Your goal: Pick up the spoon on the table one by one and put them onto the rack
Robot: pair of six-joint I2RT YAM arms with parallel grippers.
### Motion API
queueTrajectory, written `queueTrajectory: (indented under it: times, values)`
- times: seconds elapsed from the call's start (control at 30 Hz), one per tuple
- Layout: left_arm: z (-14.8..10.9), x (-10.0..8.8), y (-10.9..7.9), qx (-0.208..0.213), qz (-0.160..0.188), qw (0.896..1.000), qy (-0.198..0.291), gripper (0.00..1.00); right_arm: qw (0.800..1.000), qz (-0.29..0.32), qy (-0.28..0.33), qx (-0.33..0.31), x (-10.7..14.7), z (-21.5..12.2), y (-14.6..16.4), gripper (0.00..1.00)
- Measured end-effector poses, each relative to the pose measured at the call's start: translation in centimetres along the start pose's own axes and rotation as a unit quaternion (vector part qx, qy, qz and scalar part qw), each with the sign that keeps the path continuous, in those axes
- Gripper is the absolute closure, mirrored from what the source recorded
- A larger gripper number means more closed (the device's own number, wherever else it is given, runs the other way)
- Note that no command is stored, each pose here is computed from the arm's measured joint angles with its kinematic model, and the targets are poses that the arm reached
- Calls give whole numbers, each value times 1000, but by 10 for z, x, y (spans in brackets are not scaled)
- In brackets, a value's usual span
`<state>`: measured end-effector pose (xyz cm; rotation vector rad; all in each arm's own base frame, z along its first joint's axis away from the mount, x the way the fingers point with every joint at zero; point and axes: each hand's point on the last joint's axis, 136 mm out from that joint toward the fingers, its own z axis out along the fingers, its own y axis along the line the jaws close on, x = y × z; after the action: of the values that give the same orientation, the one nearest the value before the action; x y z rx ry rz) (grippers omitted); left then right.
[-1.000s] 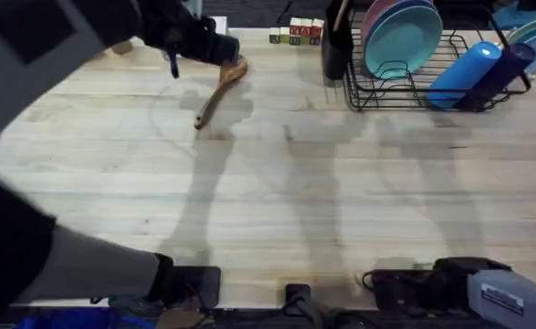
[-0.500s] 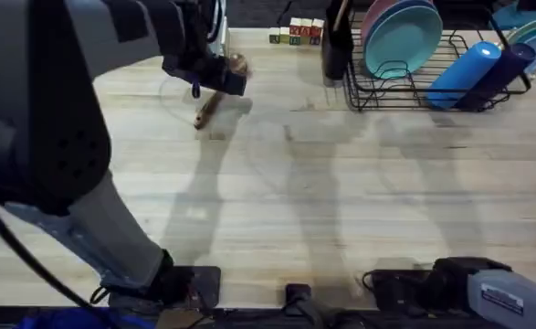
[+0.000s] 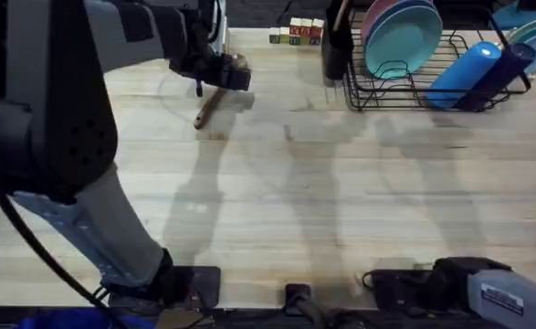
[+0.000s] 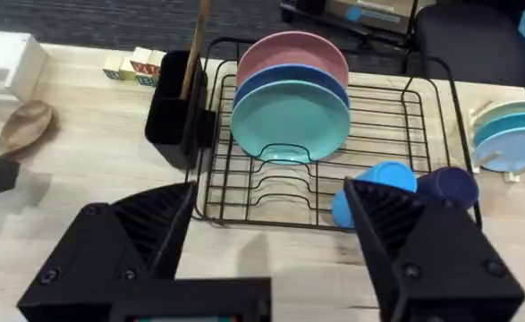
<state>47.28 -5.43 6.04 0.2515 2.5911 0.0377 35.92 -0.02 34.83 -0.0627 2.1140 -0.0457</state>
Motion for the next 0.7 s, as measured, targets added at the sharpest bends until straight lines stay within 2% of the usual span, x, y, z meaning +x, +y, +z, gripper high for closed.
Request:
queueTrajectory:
  times: [0.27, 0.43, 0.7]
  values:
    - [4, 2, 11, 7, -15, 1000, 0, 7, 1000, 0, 0, 0, 0, 0, 0, 7]
    - [20, 13, 6, 34, -23, 999, 18, 7, 1000, 0, 0, 0, 0, 0, 0, 5]
    - [21, 13, 4, 41, -24, 999, 21, 6, 1000, 0, 0, 0, 0, 0, 0, 5]
